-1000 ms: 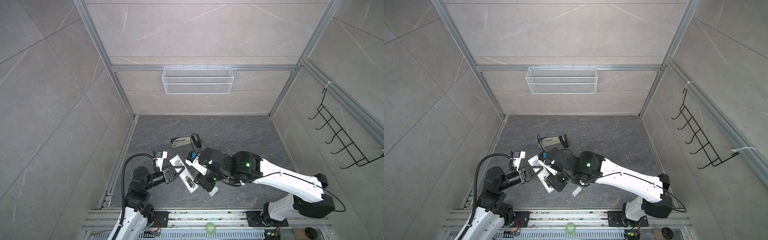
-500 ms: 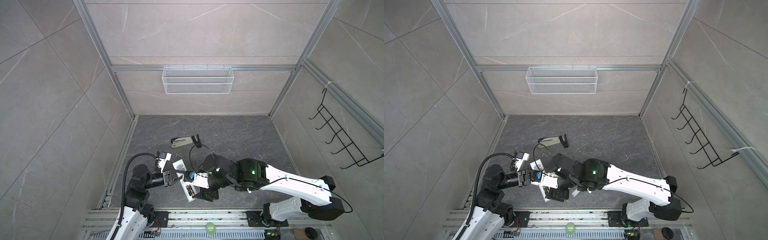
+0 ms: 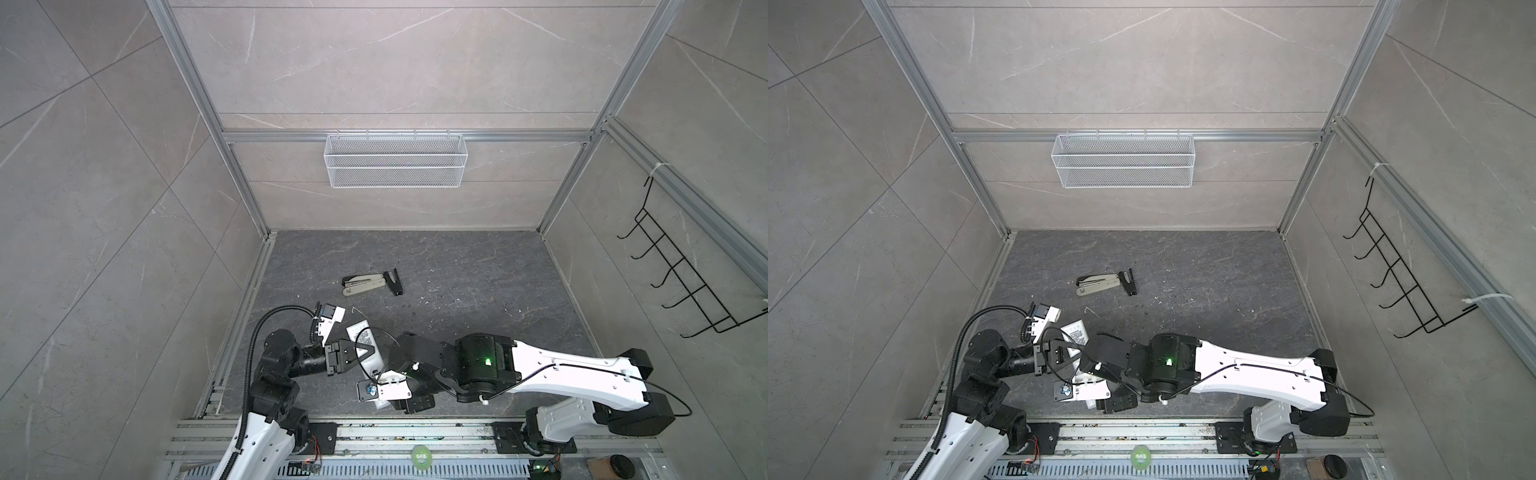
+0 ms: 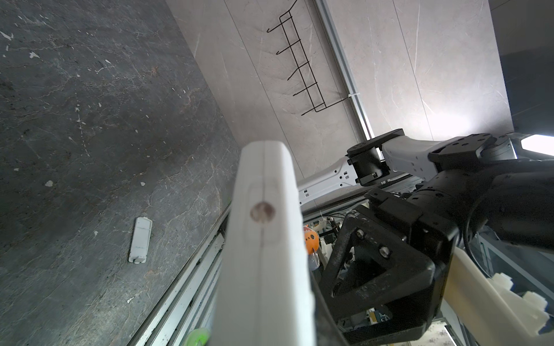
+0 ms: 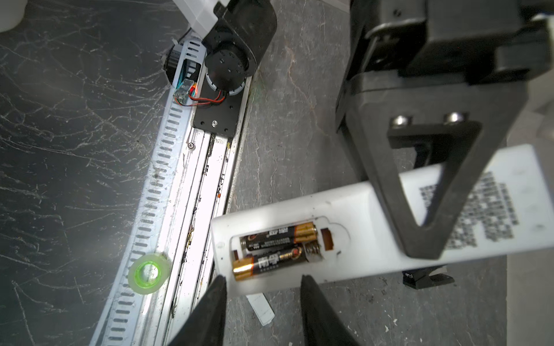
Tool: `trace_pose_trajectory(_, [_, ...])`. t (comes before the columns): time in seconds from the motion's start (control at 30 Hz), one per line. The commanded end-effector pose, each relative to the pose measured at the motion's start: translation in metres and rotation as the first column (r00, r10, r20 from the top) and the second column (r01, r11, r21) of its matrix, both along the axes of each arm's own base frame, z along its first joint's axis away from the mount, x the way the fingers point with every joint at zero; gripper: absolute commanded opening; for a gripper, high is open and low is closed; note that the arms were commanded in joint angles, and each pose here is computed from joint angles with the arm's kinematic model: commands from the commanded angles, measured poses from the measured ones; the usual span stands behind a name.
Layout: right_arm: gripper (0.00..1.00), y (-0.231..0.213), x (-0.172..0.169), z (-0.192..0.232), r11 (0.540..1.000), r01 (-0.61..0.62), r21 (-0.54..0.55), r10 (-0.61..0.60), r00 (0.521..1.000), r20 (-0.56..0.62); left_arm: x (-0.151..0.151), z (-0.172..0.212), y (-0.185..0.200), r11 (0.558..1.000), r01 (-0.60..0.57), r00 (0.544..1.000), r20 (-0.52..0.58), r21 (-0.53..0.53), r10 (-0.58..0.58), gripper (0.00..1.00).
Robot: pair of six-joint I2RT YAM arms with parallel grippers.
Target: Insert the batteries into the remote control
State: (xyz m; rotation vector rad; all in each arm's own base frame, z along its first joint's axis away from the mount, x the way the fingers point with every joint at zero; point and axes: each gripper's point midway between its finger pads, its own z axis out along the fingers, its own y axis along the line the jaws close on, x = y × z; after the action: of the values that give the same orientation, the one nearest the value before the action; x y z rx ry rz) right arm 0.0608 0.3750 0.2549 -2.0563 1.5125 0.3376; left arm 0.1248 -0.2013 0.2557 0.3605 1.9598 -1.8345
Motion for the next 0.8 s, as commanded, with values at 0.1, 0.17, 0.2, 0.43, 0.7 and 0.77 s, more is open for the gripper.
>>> trace_pose_trajectory(0.1, [0.37,-0.006,0.004,0.004,0.999,-0.013,-0.029,0.015,0.998,0.065,-0.005,0.006,-0.003,0.999,0.048,0.999,0.017,-0.016,-0.048,0.00])
trace_pose_trajectory(0.17, [0.36,-0.007,0.004,0.002,0.999,-0.012,-0.038,0.015,0.997,0.071,-0.004,0.006,-0.003,0.999,0.047,0.999,0.014,-0.015,-0.047,0.00])
trace_pose_trajectory(0.2, [0.36,-0.007,0.003,0.002,0.999,-0.017,-0.041,0.020,0.997,0.070,-0.004,0.006,-0.003,0.999,0.047,0.999,0.013,-0.015,-0.047,0.00])
trace_pose_trajectory(0.43, [0.36,-0.007,-0.004,0.000,0.998,-0.038,-0.050,0.041,0.998,0.051,-0.002,0.004,-0.003,0.999,0.043,0.999,0.005,-0.011,-0.043,0.00])
trace_pose_trajectory(0.7, [0.36,-0.003,-0.008,-0.004,0.997,-0.055,-0.052,0.057,0.998,0.033,-0.002,0.003,-0.003,0.999,0.043,0.999,0.002,-0.011,-0.043,0.00])
trace_pose_trajectory(0.77, [0.35,-0.002,-0.008,-0.005,0.997,-0.057,-0.058,0.059,0.998,0.033,-0.002,0.003,-0.003,0.999,0.042,0.999,0.001,-0.010,-0.042,0.00])
